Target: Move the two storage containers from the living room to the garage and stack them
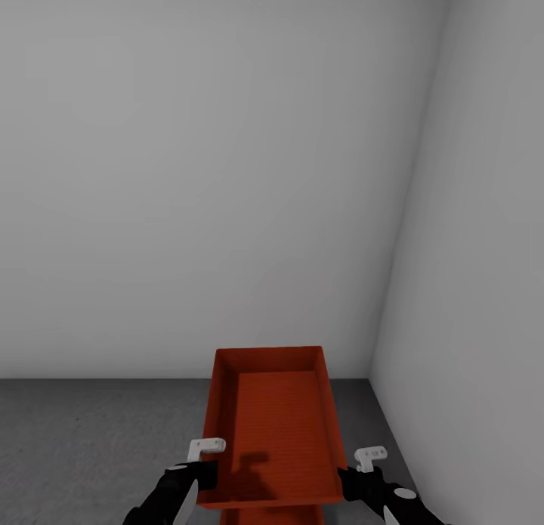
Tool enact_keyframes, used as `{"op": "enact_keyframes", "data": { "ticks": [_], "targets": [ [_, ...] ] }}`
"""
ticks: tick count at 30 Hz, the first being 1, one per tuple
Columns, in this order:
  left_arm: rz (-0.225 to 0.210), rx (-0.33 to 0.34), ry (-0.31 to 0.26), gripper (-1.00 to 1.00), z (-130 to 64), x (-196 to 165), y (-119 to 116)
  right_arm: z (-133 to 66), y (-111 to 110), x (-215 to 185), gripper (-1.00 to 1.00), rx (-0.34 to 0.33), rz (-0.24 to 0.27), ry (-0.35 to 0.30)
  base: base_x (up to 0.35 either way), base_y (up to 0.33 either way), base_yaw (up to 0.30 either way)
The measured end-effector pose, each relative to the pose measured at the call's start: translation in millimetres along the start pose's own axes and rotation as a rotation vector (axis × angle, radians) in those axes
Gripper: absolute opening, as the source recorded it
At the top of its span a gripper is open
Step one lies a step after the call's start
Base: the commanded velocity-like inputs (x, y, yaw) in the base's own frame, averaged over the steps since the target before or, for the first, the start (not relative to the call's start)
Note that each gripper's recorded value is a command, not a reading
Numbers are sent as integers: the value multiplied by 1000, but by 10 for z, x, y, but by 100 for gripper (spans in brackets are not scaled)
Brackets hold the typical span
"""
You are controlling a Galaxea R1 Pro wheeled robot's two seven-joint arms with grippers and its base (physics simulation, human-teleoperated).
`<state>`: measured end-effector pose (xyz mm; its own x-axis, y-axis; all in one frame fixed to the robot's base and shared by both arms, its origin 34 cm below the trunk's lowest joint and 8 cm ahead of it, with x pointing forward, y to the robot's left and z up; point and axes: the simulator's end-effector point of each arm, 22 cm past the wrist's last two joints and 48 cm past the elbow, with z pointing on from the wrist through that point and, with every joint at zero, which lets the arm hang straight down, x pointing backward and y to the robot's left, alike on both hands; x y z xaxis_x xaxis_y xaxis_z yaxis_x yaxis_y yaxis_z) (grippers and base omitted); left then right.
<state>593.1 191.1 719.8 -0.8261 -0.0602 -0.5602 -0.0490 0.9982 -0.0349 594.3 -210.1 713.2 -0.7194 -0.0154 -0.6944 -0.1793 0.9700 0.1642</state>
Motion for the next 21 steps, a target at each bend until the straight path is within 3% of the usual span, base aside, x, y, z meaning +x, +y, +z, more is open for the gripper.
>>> {"op": "enact_keyframes", "data": {
  "ticks": [21],
  "targets": [
    [-3, -2, 26, -100, 307, 244, 10, 250, -66, 283, -100, 0, 4, 26, 0, 0, 0]
  ]
}}
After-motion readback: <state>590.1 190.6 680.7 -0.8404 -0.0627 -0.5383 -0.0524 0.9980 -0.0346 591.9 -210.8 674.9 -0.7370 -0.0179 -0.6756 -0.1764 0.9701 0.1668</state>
